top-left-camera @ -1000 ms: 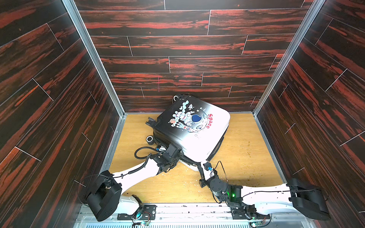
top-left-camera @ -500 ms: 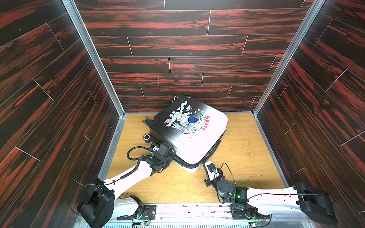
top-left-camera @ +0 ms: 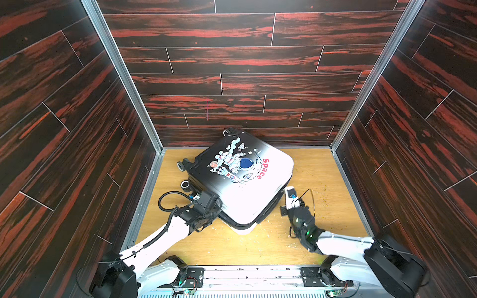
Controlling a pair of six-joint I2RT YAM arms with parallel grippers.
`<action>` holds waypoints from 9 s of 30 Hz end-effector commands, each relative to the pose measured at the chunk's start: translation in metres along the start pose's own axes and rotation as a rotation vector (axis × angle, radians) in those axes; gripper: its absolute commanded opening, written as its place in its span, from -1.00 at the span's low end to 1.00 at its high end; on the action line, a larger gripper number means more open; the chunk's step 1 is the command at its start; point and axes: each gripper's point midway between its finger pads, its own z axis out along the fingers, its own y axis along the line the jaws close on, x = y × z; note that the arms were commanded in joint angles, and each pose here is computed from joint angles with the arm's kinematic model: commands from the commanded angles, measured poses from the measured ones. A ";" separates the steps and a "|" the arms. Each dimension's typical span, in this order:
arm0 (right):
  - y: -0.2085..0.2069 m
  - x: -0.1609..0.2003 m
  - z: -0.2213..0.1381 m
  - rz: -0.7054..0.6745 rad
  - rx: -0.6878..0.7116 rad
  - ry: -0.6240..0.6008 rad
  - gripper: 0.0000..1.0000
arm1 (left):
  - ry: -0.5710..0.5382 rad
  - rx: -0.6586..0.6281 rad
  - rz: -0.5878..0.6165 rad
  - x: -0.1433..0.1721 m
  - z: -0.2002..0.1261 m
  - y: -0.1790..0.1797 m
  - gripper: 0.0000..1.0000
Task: Open the suitcase zippers
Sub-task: Unzip the zipper on the suitcase, then adjust the suitcase at the center of the board, then unzip the zipper on the suitcase, then adjust the suitcase at the center of the board, then open the suitcase at the center of the board.
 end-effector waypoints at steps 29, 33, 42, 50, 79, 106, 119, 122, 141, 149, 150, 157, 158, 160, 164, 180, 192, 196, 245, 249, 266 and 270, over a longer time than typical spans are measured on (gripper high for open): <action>-0.001 0.005 -0.080 0.270 -0.094 0.080 -1.00 | -0.321 -0.307 0.191 -0.180 0.037 -0.077 -0.99; 0.062 0.004 -0.103 0.162 -0.235 0.100 -1.00 | -0.348 -0.295 0.162 -0.217 0.054 -0.089 -0.36; 0.129 -0.024 -0.112 0.159 -0.325 0.032 -1.00 | -0.497 -0.332 0.140 -0.230 -0.059 -0.062 0.80; 0.147 -0.037 -0.107 0.230 -0.369 0.018 -1.00 | -0.253 -0.057 -0.119 -0.112 -0.049 -0.007 0.67; 0.110 -0.008 -0.101 0.251 -0.242 0.079 -1.00 | -0.190 -0.020 -0.363 -0.007 0.063 0.012 -0.97; -0.071 -0.048 0.037 0.387 0.160 -0.137 -1.00 | -0.106 -0.180 -0.269 0.000 0.047 0.076 -1.00; -0.111 -0.043 0.033 0.308 0.279 -0.105 -0.20 | -0.326 0.107 0.044 -0.068 -0.072 -0.012 -0.18; -0.114 -0.050 0.029 0.288 0.288 -0.103 0.11 | -0.202 0.090 0.088 -0.049 -0.060 -0.016 0.02; -0.017 -0.083 0.001 0.563 -0.188 0.277 0.23 | -0.804 -0.170 0.149 -0.271 -0.171 -0.086 1.00; 0.016 -0.082 0.014 0.720 -0.359 0.464 0.35 | -0.554 -0.112 0.041 -0.372 -0.032 -0.072 0.93; 0.017 -0.083 0.019 0.740 -0.365 0.475 0.36 | -0.478 -0.038 0.067 -0.370 -0.008 -0.082 0.89; 0.012 -0.086 0.067 0.919 -0.409 0.551 0.37 | -0.132 0.260 0.055 -0.313 0.071 -0.109 0.68; 0.011 -0.081 0.075 0.929 -0.393 0.581 0.37 | -0.118 0.279 0.033 -0.305 0.072 -0.107 0.66; 0.004 -0.073 0.096 0.948 -0.355 0.616 0.37 | -0.103 0.338 -0.002 -0.289 0.067 -0.109 0.63; 0.012 -0.056 0.138 0.917 -0.376 0.756 0.36 | -0.034 0.373 0.013 -0.239 0.065 -0.115 0.62; 0.171 -0.104 0.164 0.743 -1.130 0.957 0.27 | -0.110 0.657 0.288 -0.046 -0.041 -0.168 0.86; -0.018 -0.197 0.152 0.560 -0.289 0.491 0.37 | -0.583 0.219 0.378 -0.119 -0.116 -0.112 0.90; -0.056 -0.194 0.107 0.586 -0.212 0.441 0.38 | -0.629 0.207 0.312 -0.145 -0.131 -0.116 0.90; -0.095 0.015 -0.051 0.864 0.233 0.790 -0.16 | -0.325 0.654 -0.370 -0.235 -0.009 -0.181 -1.00; -0.074 -0.021 0.004 0.852 0.037 0.736 -0.13 | -0.376 0.647 -0.379 -0.230 -0.037 -0.165 -1.00; -0.095 -0.131 0.066 0.704 -0.091 0.481 0.26 | -0.667 0.554 -0.423 -0.239 -0.148 -0.142 -0.97; -0.085 -0.149 0.012 0.600 -0.197 0.334 0.20 | -0.686 0.554 -0.402 -0.254 -0.156 -0.173 -0.96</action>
